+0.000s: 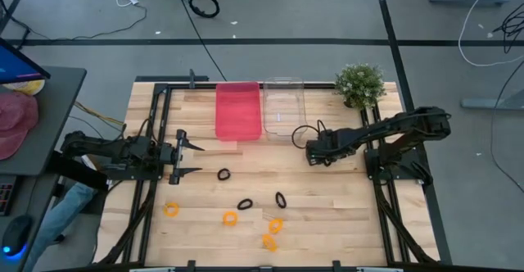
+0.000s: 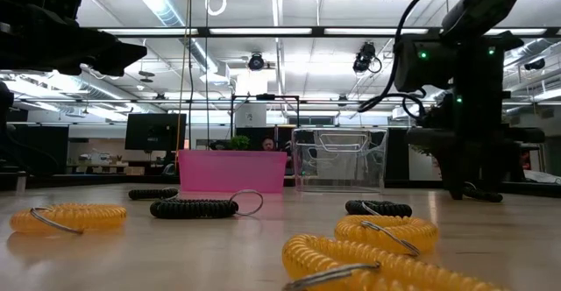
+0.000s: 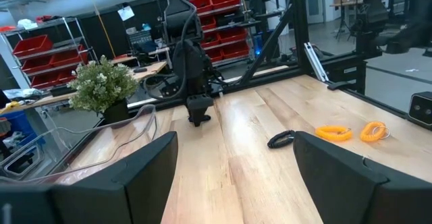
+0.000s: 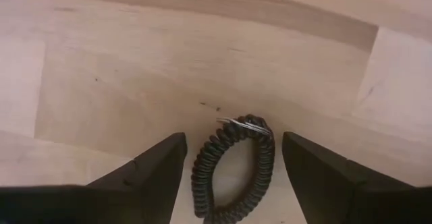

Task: Sort spring keychains
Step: Put the black spring keychain into the transparent bin

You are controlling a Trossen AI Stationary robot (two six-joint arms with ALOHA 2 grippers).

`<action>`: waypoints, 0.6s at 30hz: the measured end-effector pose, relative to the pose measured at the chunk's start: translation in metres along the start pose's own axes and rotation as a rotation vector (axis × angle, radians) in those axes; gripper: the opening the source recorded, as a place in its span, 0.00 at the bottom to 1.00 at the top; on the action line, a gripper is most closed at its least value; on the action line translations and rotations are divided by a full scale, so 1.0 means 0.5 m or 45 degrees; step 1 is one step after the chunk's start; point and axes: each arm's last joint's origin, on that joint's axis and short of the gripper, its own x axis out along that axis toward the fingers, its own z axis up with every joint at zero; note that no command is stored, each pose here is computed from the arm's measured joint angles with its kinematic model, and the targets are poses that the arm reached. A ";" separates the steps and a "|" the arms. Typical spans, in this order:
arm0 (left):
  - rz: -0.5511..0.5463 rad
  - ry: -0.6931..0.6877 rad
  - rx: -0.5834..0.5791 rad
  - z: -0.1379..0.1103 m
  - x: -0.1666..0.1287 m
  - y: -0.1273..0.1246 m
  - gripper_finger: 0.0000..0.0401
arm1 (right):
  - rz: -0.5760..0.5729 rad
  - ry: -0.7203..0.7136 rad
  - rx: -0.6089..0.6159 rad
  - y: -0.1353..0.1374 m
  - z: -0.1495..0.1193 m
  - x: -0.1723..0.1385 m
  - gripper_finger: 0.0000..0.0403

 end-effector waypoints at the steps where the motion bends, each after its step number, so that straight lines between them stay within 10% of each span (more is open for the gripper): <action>1: -0.001 0.000 0.000 0.000 0.000 0.000 0.74 | 0.000 -0.019 -0.026 0.003 -0.001 0.002 0.64; 18: 0.000 0.001 0.000 0.000 0.000 0.000 0.74 | 0.010 -0.030 -0.001 0.012 -0.011 0.005 0.62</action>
